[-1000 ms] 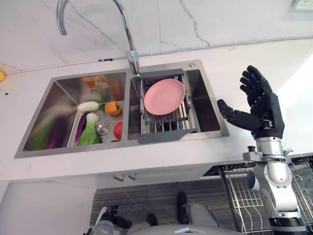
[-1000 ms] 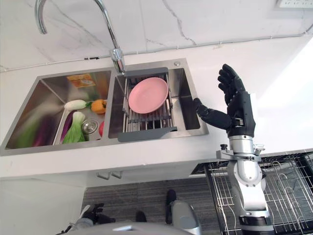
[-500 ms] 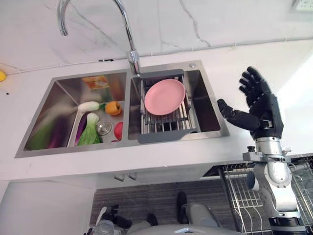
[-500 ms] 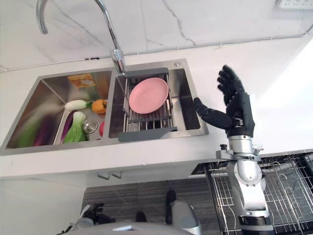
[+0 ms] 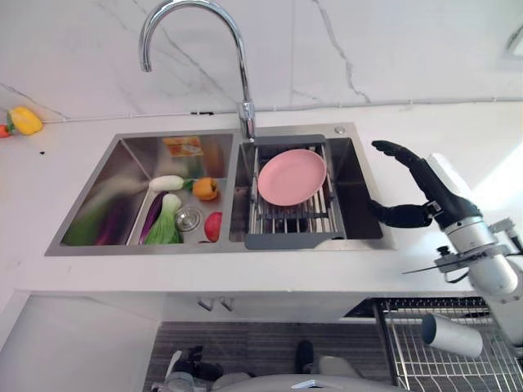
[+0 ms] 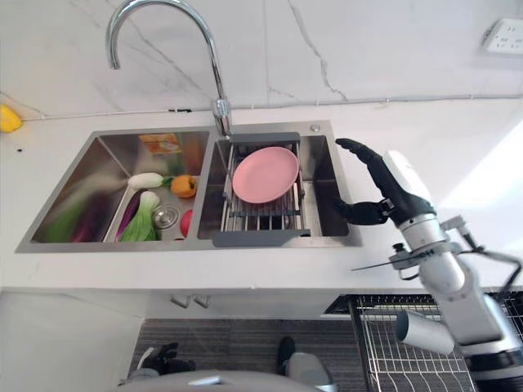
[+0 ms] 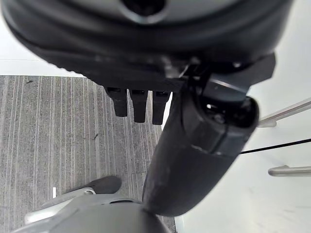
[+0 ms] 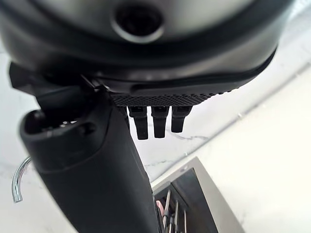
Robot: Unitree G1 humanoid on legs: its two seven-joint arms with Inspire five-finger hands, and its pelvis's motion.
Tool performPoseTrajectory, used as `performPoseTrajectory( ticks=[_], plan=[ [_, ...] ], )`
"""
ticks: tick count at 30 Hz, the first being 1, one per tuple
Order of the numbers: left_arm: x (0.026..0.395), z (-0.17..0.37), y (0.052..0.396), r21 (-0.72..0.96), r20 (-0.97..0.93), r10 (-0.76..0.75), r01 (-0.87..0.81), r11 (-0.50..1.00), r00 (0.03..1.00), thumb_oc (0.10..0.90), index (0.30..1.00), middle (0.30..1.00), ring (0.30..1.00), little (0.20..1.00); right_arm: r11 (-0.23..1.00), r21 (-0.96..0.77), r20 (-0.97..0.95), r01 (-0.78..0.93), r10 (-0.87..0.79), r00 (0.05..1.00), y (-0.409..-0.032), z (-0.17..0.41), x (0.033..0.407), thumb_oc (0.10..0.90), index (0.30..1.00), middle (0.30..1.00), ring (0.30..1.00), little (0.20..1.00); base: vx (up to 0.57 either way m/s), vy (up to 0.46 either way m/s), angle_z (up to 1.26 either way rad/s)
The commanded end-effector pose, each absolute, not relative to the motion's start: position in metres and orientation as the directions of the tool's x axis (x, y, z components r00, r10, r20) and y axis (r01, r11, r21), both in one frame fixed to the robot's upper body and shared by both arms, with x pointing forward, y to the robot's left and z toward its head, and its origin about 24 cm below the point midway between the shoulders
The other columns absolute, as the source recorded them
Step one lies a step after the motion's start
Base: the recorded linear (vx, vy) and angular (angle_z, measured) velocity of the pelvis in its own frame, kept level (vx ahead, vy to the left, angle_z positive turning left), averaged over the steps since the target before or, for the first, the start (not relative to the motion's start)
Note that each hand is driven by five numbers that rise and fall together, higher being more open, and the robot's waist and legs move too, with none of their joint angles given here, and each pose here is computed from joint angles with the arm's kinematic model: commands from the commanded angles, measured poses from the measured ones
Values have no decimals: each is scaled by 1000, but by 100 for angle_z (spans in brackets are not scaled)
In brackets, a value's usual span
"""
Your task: Place the dishes in the dishwasher.
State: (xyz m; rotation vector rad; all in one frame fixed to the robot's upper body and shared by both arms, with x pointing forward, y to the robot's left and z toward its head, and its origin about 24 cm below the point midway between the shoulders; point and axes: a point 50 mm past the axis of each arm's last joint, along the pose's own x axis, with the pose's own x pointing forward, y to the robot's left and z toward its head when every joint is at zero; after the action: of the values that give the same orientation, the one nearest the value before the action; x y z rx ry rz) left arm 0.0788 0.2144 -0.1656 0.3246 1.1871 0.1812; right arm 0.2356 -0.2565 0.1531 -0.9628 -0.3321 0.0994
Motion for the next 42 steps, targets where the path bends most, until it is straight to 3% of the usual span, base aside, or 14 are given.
performPoseTrajectory(
  ticks=[1,7,17,25,26,27,28,33,37,41,42],
  plan=[
    [74,-164,228,385,-874,324,112,916,361,800,900,900,900,900,538,-831,386,140,378,842,-224,185,242,800,900,900,900,900,24,-10,4],
    [66,-165,230,390,-881,335,113,914,335,800,900,900,900,900,398,-909,304,125,429,850,-213,180,265,800,900,900,900,900,10,-3,7],
    [64,-167,227,381,-886,325,120,917,329,800,900,900,900,900,279,-958,184,66,420,889,-206,158,295,800,900,900,900,900,6,1,13],
    [63,-167,226,382,-891,328,130,915,314,800,900,900,900,900,-36,-994,80,100,370,926,-208,137,323,800,900,900,900,900,-6,4,10],
    [63,-168,226,386,-891,331,133,913,311,800,900,900,900,900,-74,-990,88,123,365,927,-208,136,325,734,801,801,801,801,-45,14,7],
    [63,-167,226,386,-890,331,133,913,312,800,900,900,900,900,-75,-989,90,125,365,927,-208,136,325,521,481,481,481,481,-3,9,5],
    [63,-168,224,388,-891,330,144,910,313,800,900,900,900,900,-107,-976,137,188,366,920,-208,134,324,400,300,300,300,300,-4,11,4],
    [65,-168,221,407,-881,339,162,899,330,800,900,900,900,900,-188,-938,225,291,306,925,-219,117,320,400,300,300,300,300,-17,12,4],
    [71,-167,217,420,-869,341,171,891,359,800,900,900,900,900,-176,-909,324,378,273,906,-214,109,317,400,300,300,300,300,24,6,5],
    [72,-167,216,423,-867,339,180,888,365,800,900,900,900,900,-124,-904,367,409,266,891,-214,114,311,400,300,300,300,300,-18,14,8],
    [73,-167,214,426,-865,340,180,887,370,800,900,900,900,900,-23,-879,457,476,238,857,-214,125,302,400,300,300,300,300,-30,26,6]
  ],
)
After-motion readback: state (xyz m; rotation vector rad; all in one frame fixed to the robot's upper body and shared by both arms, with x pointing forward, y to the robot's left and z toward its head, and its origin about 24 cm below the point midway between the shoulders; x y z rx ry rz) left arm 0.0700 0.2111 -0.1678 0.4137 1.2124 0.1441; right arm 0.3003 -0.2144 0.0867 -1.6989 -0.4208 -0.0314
